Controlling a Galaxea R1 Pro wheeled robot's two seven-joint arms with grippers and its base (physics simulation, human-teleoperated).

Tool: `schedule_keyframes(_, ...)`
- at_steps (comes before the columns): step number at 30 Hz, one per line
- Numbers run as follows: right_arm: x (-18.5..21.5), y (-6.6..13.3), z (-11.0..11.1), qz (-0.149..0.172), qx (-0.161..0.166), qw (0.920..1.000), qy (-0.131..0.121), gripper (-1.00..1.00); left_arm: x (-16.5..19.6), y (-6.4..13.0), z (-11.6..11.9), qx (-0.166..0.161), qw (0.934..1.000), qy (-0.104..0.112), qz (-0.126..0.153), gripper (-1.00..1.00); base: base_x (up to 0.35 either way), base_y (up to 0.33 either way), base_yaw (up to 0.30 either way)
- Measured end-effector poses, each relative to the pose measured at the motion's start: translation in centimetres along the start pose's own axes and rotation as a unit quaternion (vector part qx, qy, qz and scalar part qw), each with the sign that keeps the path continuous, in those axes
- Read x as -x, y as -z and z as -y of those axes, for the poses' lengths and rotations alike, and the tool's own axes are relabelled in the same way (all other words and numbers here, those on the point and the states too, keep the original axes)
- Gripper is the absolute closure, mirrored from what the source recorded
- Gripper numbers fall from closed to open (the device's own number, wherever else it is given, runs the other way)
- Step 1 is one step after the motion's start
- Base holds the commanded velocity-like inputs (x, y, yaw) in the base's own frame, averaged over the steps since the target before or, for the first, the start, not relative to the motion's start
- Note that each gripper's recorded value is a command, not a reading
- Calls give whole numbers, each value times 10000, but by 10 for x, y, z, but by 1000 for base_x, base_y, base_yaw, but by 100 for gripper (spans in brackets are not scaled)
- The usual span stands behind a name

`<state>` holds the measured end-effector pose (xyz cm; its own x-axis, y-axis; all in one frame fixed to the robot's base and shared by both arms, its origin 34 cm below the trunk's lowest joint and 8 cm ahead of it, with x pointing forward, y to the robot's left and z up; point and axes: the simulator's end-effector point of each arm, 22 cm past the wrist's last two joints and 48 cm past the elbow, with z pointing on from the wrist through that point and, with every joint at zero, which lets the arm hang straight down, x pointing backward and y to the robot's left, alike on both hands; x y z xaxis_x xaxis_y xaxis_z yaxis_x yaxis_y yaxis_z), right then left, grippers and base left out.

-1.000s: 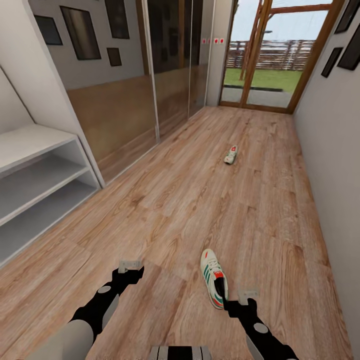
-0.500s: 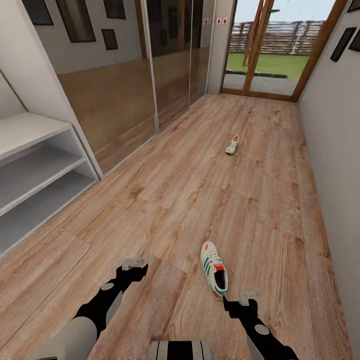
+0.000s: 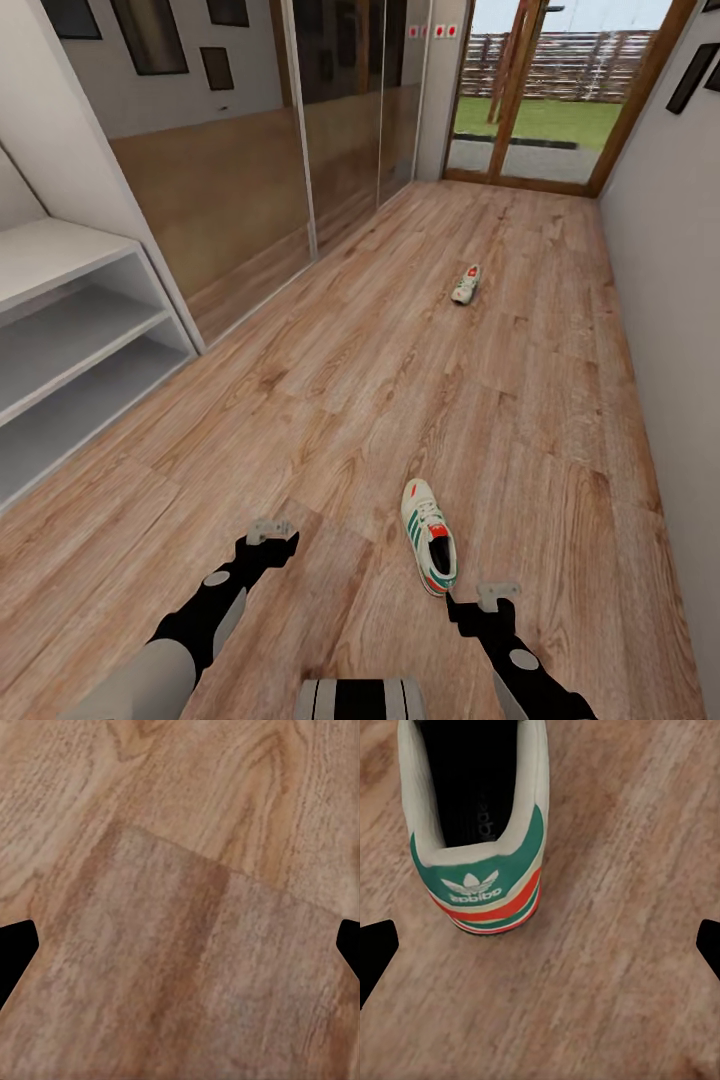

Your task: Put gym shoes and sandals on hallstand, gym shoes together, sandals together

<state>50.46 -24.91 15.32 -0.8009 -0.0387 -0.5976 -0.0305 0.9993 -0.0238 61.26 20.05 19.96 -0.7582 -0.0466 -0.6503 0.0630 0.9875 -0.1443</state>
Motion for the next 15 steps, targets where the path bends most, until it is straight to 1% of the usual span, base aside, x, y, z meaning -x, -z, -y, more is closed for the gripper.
schedule_keyframes(9, -4, -1, 0, -37, -7, 10000, 0, -100, -4, -1, 0, -1, 10000, 16, -33, -100, 199, 117, 109)
schedule_keyframes(15, -5, -1, 1, -49, -14, 10000, 1, -100, -6, -2, 1, -4, 10000, 22, -45, -100, 75, 49, 41)
